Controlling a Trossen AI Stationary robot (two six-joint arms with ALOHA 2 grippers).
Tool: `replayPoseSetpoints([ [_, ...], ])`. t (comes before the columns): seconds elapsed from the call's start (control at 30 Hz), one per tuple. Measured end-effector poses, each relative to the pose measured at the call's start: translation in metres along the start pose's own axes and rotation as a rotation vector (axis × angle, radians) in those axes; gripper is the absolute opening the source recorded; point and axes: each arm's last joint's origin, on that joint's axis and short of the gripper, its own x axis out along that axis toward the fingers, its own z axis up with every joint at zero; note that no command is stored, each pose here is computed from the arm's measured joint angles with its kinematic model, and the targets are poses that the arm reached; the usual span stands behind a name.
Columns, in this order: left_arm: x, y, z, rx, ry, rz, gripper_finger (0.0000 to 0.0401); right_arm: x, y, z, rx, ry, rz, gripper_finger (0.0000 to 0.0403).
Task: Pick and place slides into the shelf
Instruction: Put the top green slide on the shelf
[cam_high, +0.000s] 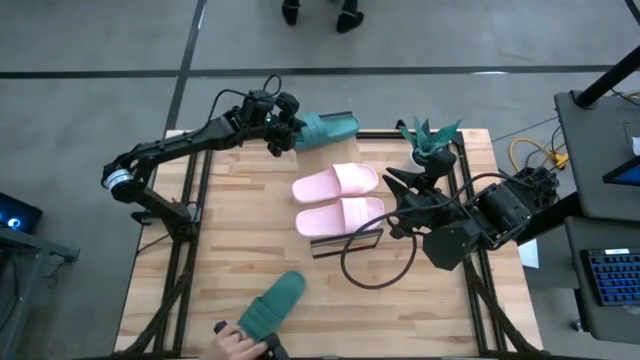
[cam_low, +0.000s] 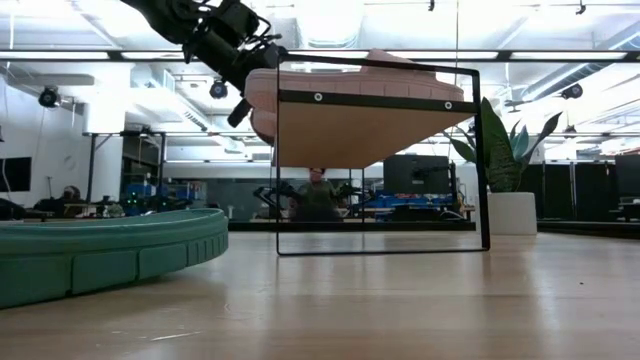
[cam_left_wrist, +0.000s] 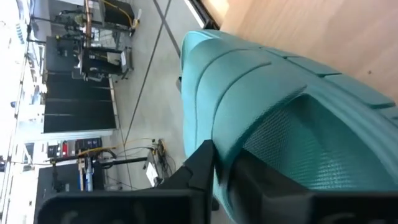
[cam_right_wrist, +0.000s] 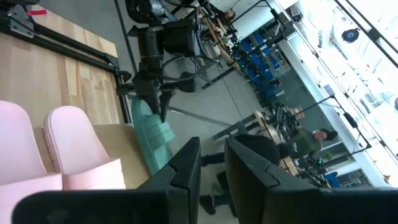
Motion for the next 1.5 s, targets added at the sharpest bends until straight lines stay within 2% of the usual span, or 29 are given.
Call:
replayPoseSetpoints([
  [0.2,0.000,0.000,0.000,-0.009,0.004,-0.001,0.0109,0.000,0.000,0.000,0.000,0.000,0.000,0.0063],
  [0.47,0.000,0.000,0.000,-0.183,0.023,0.004,0.0246,0.000,0.000,0.000,-0.003,0.000,0.000,0.0063],
  [0.67,0.000,0.001,0.000,-0.252,0.031,0.008,0.0312,0.000,0.000,0.000,-0.004,0.000,0.000,0.0063],
  [0.8,0.000,-0.001,0.003,-0.294,0.059,0.005,0.0328,0.000,0.000,0.000,-0.004,0.000,0.000,0.0063],
  [0.87,0.000,-0.003,0.003,-0.326,0.117,-0.007,0.0329,0.000,0.000,0.000,-0.006,0.000,0.000,0.0063],
  [1.13,-0.005,-0.009,0.001,-0.313,0.306,-0.027,0.0329,0.000,0.000,0.000,-0.014,0.001,-0.001,0.0063],
  [1.37,-0.017,-0.004,0.015,-0.297,0.306,0.015,0.0329,0.000,0.001,0.000,-0.015,0.001,-0.002,0.0063],
  [1.5,-0.029,0.001,0.026,-0.346,0.307,0.069,0.0329,0.000,0.001,0.000,-0.014,0.001,-0.003,0.0063],
])
